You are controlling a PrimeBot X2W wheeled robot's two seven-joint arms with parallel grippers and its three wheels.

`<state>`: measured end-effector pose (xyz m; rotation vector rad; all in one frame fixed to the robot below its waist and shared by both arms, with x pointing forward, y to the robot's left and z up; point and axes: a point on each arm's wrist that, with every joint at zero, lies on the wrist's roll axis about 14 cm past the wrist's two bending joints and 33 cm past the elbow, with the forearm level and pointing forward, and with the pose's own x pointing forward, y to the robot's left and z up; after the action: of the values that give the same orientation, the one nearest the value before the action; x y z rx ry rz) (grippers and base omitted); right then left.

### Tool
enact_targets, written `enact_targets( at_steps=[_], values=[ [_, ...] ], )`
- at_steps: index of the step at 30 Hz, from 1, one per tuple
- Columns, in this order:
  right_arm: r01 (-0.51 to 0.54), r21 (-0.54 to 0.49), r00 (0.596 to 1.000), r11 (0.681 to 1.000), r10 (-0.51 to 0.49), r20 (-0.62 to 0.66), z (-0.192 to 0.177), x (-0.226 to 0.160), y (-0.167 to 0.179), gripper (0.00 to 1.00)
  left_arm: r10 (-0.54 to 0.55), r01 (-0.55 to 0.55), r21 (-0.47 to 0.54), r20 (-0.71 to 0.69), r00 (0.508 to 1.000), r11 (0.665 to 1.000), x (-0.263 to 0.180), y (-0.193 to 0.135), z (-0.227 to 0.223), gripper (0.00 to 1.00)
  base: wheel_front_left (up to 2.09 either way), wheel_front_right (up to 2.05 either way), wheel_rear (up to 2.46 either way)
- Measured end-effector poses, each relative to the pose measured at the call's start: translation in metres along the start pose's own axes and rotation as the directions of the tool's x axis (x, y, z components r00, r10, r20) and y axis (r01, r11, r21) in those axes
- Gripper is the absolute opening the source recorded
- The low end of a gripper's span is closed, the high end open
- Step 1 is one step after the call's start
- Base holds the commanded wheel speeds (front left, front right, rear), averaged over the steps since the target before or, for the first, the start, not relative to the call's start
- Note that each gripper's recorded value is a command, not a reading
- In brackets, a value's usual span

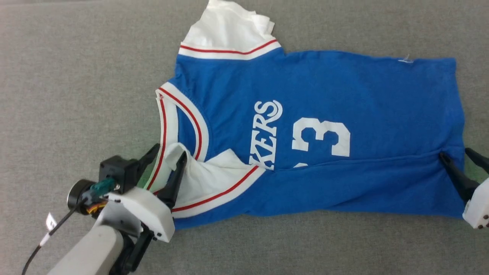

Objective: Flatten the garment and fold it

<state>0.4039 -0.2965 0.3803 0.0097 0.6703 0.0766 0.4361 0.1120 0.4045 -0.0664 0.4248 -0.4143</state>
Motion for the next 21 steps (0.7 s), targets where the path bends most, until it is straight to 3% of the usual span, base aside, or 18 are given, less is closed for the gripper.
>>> enact_targets(
  at_steps=[5,11,16,21],
  values=[
    [0.017,0.036,0.992,0.999,-0.022,0.121,0.02,-0.022,-0.002,1.0,0.055,-0.053,-0.024,0.098,0.994,0.998,-0.023,0.001,0.017,1.0,0.0,0.0,0.0],
    [0.087,0.07,0.944,0.994,-0.105,0.314,0.045,-0.062,-0.009,1.0,0.169,-0.164,-0.045,0.293,0.941,0.986,-0.063,0.007,0.052,1.0,0.0,0.0,0.0],
    [0.145,0.086,0.895,0.986,-0.168,0.413,0.044,-0.093,0.003,1.0,0.278,-0.251,-0.119,0.385,0.88,0.961,-0.097,0.001,0.065,1.0,0.0,0.0,0.0],
    [0.146,0.131,0.89,0.981,-0.187,0.415,0.025,-0.108,0.029,1.0,0.358,-0.312,-0.179,0.377,0.854,0.933,-0.123,-0.008,0.051,1.0,0.0,0.0,0.0]
  ],
)
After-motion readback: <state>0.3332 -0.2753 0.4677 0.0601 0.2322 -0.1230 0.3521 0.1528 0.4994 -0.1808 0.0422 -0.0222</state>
